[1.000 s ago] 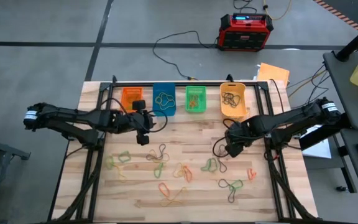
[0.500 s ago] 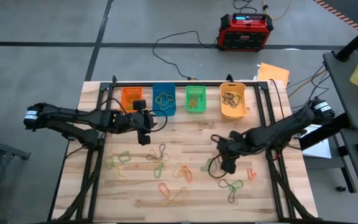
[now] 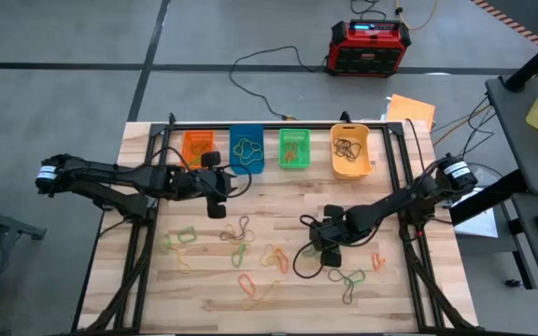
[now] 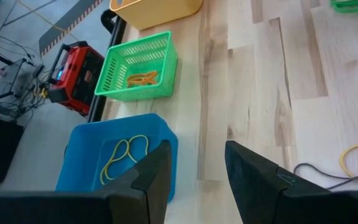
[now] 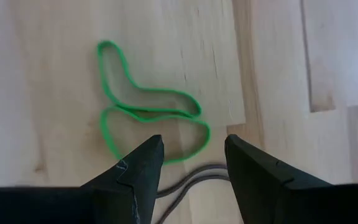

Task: Sort rubber bands into baskets
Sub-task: Put the green rubber band into the orange bin

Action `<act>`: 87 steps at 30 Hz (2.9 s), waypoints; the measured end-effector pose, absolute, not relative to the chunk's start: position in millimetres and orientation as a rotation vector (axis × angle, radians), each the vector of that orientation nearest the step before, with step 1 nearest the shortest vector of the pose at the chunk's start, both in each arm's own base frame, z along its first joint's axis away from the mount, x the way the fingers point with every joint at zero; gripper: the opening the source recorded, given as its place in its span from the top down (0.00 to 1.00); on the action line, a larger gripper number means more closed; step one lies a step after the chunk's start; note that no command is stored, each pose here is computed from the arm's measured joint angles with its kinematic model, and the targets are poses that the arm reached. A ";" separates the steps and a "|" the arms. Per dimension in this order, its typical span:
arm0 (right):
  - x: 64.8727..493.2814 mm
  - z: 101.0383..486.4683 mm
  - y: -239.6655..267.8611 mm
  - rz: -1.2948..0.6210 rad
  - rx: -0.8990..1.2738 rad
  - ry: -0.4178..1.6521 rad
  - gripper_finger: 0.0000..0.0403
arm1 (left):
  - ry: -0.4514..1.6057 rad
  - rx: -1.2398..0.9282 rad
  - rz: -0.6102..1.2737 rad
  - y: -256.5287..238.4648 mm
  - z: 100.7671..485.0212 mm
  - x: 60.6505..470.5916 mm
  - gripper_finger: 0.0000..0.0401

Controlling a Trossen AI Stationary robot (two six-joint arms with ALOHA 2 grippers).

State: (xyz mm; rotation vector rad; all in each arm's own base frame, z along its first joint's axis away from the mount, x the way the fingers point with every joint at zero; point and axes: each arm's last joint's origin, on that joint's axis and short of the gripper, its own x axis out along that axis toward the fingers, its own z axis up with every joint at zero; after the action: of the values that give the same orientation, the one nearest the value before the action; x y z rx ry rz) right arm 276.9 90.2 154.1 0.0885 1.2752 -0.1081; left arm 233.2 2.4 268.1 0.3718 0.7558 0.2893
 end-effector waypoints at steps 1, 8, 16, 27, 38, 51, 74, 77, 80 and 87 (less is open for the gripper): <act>277.6 151.4 90.1 -0.119 0.079 1.280 0.59 | 0.755 0.368 0.291 2.4 268.0 233.3 0.66; 280.6 136.5 89.2 -0.154 0.007 1.309 0.59 | 0.757 0.360 0.294 2.4 266.9 233.0 0.66; 285.3 129.5 88.4 -0.085 -0.045 1.324 0.81 | 0.742 0.322 0.244 0.8 263.9 233.9 0.66; 281.2 141.5 84.7 -0.075 -0.100 1.298 0.98 | 0.720 0.281 0.217 -0.4 264.8 235.2 0.66; 268.0 201.3 73.2 -0.196 -0.257 1.040 0.98 | 0.567 0.200 0.108 -4.4 254.7 241.9 0.66; 311.1 236.8 62.1 -0.134 -0.546 0.566 0.98 | 0.291 0.009 -0.007 -9.0 234.8 242.3 0.66; 367.7 231.2 41.3 -0.189 -0.895 0.249 0.98 | 0.181 -0.132 -0.060 -12.1 214.9 265.3 0.66; 372.2 230.5 41.5 -0.186 -0.926 0.255 0.98 | 0.161 -0.138 -0.144 -14.7 213.1 269.1 0.66; 374.9 230.3 42.9 -0.164 -0.937 0.248 0.98 | 0.159 -0.140 -0.154 -15.1 211.2 271.0 0.66; 375.0 230.0 42.6 -0.163 -0.939 0.250 0.98 | 0.171 -0.148 -0.152 -15.0 209.2 271.5 0.74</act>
State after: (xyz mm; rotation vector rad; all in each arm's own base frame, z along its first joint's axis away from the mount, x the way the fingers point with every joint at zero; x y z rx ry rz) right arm 375.0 42.6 230.0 -0.9391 0.2498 -0.1628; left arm 271.5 -15.0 209.2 -0.1485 0.1714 -0.1524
